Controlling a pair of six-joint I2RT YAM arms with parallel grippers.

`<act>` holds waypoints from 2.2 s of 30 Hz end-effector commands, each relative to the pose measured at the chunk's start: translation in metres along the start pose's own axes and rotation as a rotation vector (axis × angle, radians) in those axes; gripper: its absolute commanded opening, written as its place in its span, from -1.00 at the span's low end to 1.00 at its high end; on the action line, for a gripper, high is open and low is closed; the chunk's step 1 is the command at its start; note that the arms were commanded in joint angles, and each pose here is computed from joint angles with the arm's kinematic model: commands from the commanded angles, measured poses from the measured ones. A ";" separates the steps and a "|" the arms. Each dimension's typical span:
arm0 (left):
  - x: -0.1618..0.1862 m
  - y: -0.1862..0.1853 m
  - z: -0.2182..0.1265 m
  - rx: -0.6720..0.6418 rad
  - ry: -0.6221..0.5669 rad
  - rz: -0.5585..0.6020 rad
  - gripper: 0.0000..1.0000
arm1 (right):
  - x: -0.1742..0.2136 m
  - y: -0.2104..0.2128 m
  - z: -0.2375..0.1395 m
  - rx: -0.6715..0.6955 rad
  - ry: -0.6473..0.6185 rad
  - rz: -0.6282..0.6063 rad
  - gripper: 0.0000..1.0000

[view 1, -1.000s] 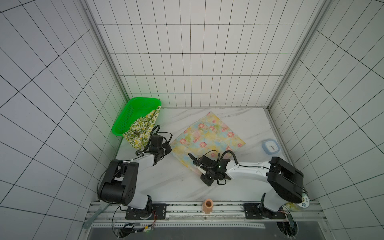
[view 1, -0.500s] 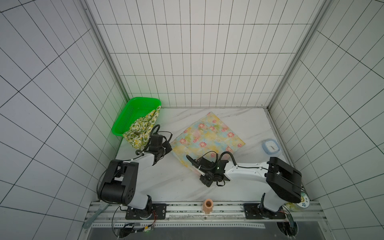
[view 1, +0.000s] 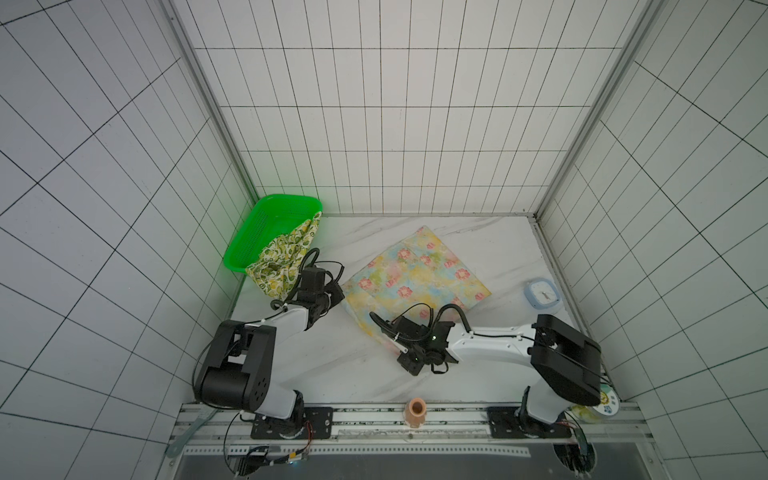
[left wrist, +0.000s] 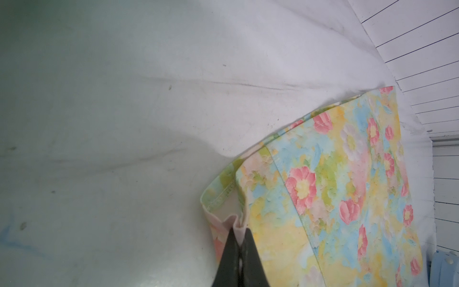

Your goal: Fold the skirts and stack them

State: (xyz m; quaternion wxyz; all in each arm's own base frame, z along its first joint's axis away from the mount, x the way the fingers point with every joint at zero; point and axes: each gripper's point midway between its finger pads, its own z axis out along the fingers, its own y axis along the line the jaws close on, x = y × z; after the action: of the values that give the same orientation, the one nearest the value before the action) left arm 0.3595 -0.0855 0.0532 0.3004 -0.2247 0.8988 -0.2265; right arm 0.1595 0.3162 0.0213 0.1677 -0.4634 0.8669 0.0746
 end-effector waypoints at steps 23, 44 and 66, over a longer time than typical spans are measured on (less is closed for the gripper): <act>-0.094 -0.070 -0.081 0.089 -0.258 0.048 -1.00 | -0.086 -0.040 -0.154 -0.121 -0.409 0.066 -1.00; -0.097 -0.023 -0.140 -0.034 -0.361 0.047 -1.00 | -0.097 0.029 -0.175 -0.338 -0.513 -0.006 -1.00; -0.097 -0.089 -0.093 0.067 -0.293 0.113 -1.00 | -0.053 0.017 -0.137 -0.452 -0.494 0.225 -1.00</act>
State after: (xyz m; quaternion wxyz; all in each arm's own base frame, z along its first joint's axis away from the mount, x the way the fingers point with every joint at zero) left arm 0.3710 -0.0714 0.1818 0.4010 -0.1949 0.8728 -0.1985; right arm 0.1442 0.3431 0.1786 0.2699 -0.3865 0.7963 0.3790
